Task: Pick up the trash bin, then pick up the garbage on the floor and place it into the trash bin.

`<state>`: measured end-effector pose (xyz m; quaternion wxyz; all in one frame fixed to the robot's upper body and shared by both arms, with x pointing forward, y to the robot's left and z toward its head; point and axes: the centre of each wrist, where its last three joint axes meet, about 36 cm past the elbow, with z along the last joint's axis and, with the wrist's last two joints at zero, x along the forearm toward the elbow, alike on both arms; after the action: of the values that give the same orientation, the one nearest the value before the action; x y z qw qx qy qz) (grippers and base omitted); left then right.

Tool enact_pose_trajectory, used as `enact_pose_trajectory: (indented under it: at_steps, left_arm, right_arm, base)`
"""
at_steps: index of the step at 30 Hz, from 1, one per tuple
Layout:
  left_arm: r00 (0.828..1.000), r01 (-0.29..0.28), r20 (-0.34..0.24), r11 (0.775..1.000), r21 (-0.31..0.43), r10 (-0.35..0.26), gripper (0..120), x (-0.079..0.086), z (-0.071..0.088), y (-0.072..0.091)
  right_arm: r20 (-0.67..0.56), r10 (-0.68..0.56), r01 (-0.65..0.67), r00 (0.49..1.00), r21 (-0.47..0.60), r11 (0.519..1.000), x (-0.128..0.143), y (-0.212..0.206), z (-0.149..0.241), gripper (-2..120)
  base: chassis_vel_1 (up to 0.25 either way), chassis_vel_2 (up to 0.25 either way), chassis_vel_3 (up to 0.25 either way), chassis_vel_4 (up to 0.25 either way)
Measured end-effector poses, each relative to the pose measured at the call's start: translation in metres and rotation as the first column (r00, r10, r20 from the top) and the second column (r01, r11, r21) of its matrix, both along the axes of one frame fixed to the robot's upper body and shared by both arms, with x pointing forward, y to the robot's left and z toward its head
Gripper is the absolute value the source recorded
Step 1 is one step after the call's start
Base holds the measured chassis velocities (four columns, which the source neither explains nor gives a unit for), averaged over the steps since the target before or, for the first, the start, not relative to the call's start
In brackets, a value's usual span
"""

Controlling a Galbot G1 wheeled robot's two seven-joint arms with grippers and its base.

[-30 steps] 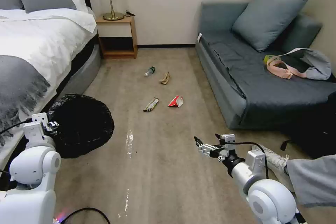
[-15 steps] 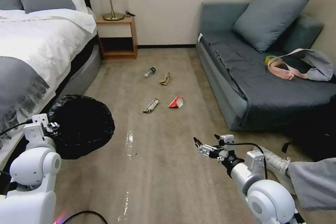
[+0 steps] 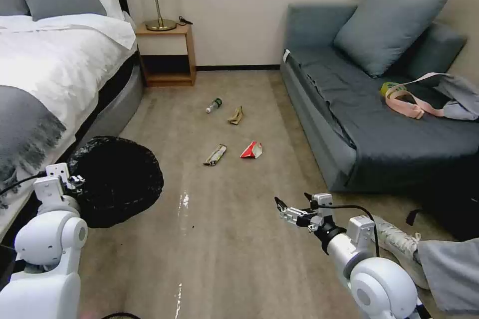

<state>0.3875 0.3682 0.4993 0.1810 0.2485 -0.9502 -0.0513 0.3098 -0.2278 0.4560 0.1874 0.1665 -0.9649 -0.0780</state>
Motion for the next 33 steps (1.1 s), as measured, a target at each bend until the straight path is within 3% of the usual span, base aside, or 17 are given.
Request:
enact_pose_trajectory:
  at_steps: [33]
  left_arm:
    - [1.0,-0.005,0.003,1.0,-0.001,0.005,3,0.001,-0.004,0.004]
  right_arm:
    - [-0.015,-0.009,0.009,1.0,-0.015,1.0,-0.002,0.004,-0.011,100]
  base:
    - [-0.099,0.098,0.099,-0.099]
